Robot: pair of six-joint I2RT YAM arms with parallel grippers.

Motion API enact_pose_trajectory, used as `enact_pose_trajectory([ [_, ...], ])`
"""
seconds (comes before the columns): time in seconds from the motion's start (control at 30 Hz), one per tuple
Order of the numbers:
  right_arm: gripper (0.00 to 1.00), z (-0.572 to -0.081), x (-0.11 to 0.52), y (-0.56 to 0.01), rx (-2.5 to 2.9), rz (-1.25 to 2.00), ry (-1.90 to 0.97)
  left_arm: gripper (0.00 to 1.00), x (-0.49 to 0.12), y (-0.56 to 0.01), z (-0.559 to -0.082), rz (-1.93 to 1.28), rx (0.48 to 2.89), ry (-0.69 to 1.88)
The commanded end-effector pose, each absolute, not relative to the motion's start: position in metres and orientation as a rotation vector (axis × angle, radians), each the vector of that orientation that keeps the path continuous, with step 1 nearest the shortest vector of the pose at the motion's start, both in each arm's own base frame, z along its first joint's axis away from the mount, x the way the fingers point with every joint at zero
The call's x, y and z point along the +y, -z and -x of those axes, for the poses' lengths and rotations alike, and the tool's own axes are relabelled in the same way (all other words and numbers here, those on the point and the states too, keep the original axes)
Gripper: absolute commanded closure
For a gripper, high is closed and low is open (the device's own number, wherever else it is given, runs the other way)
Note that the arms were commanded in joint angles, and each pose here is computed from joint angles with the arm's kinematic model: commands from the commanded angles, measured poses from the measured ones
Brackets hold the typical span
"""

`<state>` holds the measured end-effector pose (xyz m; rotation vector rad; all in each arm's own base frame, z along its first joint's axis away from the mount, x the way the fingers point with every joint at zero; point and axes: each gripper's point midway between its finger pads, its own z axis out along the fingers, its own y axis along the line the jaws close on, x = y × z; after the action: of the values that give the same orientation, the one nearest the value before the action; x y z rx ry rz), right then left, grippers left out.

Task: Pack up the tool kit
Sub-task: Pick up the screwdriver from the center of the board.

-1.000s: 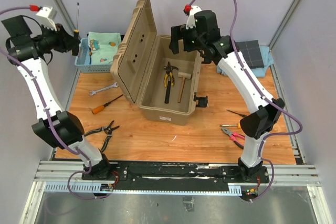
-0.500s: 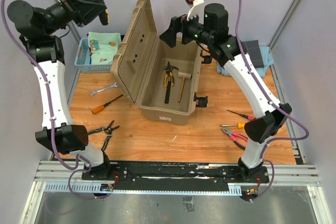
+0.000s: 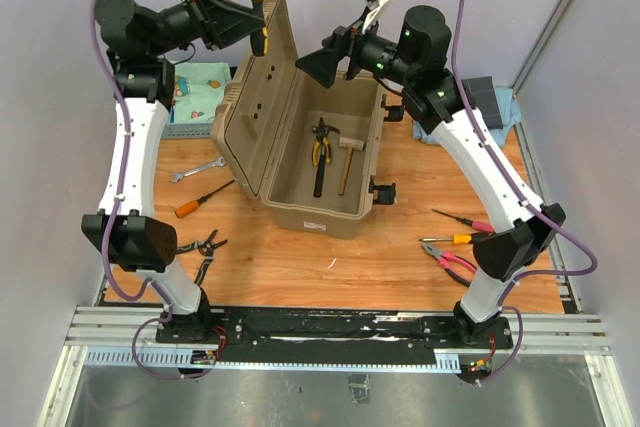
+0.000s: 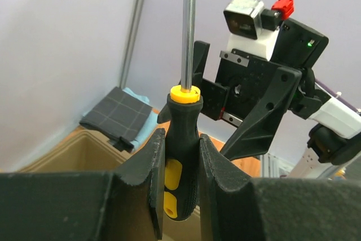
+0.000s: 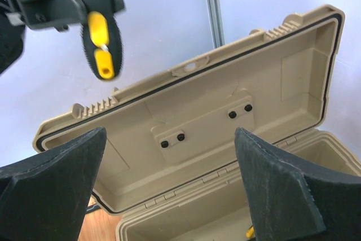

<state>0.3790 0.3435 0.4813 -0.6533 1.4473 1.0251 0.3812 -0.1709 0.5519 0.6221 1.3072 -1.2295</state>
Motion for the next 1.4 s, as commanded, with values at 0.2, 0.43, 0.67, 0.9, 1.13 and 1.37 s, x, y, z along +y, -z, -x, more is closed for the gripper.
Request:
enact_pose_trajectory([
  [0.2, 0.05, -0.366, 0.370, -0.500, 1.350, 0.682, -1.142, 1.00, -0.217, -0.541, -0.369, -0.712, 1.278, 1.306],
  [0.43, 0.07, -0.369, 0.378, -0.495, 1.355, 0.680, -1.171, 1.00, -0.231, -0.534, -0.366, -0.740, 1.279, 1.333],
  [0.67, 0.08, -0.367, 0.380, -0.496, 1.339, 0.674, -1.197, 1.00, -0.236, -0.524, -0.369, -0.746, 1.294, 1.344],
  [0.9, 0.16, -0.370, 0.382, -0.493, 1.347, 0.669, -1.206, 1.00, -0.242, -0.523, -0.368, -0.754, 1.292, 1.353],
  [1.13, 0.73, -0.380, 0.381, -0.486, 1.395, 0.653, -1.195, 1.00, -0.244, -0.528, -0.367, -0.757, 1.280, 1.352],
  [1.37, 0.99, -0.398, 0.360, -0.475, 1.463, 0.555, -1.082, 0.56, -0.237, -0.538, -0.380, -0.735, 1.288, 1.228],
])
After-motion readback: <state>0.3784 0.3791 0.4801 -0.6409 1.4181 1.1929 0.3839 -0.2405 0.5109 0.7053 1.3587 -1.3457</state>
